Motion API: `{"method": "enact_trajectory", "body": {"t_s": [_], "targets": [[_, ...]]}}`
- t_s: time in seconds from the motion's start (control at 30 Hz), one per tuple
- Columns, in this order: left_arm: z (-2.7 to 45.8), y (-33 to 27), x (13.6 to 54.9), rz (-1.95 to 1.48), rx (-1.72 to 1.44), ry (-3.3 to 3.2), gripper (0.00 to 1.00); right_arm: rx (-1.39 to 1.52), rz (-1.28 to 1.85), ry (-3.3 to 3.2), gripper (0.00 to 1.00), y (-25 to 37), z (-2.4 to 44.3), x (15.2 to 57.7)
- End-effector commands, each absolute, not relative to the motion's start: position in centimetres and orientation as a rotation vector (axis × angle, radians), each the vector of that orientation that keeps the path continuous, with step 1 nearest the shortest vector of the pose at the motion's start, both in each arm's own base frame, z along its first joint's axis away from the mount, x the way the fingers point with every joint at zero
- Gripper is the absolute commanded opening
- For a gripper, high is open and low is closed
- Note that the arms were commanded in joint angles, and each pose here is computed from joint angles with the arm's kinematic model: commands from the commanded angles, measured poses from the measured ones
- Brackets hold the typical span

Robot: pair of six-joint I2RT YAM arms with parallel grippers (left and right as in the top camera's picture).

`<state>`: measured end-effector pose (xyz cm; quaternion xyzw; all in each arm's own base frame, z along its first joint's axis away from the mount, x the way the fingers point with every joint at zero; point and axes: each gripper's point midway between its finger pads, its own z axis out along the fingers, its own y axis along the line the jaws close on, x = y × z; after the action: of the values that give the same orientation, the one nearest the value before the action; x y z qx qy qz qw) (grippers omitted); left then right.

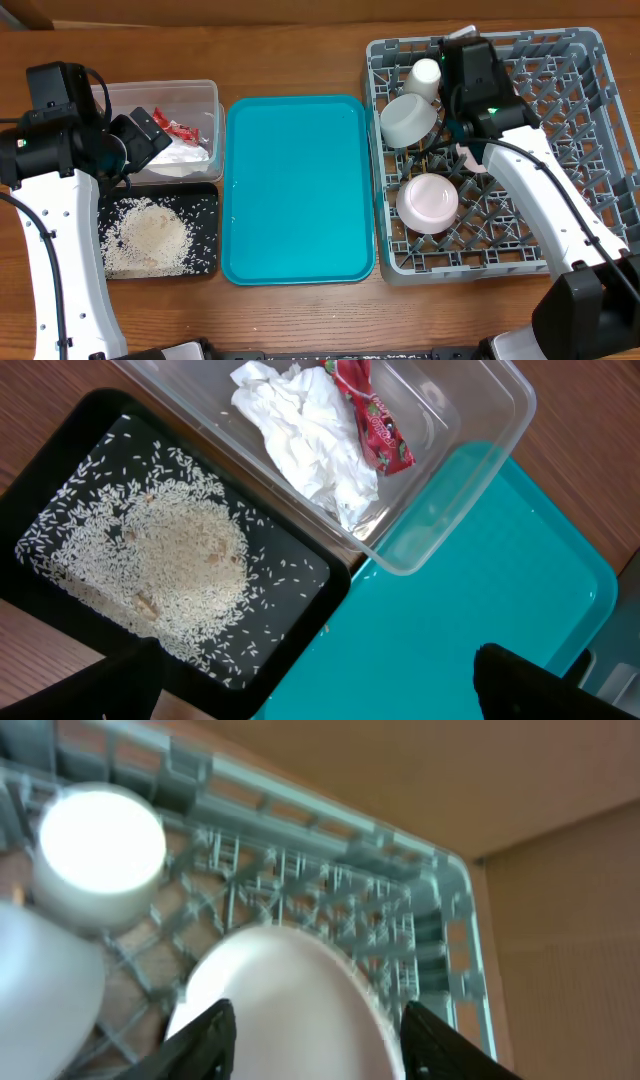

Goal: Sort waste into correct bins and load items into the dishwasher
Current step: 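Lift the pink plate and carry it to the rack's upper right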

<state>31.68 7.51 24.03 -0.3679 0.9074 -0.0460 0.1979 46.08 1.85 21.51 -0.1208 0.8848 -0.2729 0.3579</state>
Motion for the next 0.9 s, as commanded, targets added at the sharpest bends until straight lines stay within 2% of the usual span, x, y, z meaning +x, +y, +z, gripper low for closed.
{"method": "enact_trajectory", "body": {"t_s": [0.0, 0.07, 0.17, 0.47, 0.6, 0.87], "targets": [[23.8, 7.5, 31.8, -0.133, -1.036, 2.542, 1.0, -0.277, -0.661, 2.214, 0.54, 2.7, 23.3, 47.0], [23.8, 7.5, 31.8, -0.133, -1.036, 2.542, 1.0, -0.296, -0.601, 2.191, 0.58, 4.3, 24.1, 47.1], [23.8, 7.5, 31.8, -0.133, -1.036, 2.542, 1.0, -0.331, -0.422, 2.18, 1.0, 8.0, 24.2, 46.8], [23.8, 7.5, 31.8, -0.133, -1.036, 2.542, 1.0, -0.469, 0.245, 2.225, 1.0, 20.0, 22.9, 43.6], [23.8, 7.5, 31.8, -0.133, -1.036, 2.542, 1.0, -0.534, 0.347, 2.241, 1.0, 21.9, 22.6, 42.3], [23.8, 7.5, 31.8, -0.133, -1.036, 2.543, 1.0, -0.534, 0.346, 2.241, 1.0, 21.9, 22.6, 42.3]]}}
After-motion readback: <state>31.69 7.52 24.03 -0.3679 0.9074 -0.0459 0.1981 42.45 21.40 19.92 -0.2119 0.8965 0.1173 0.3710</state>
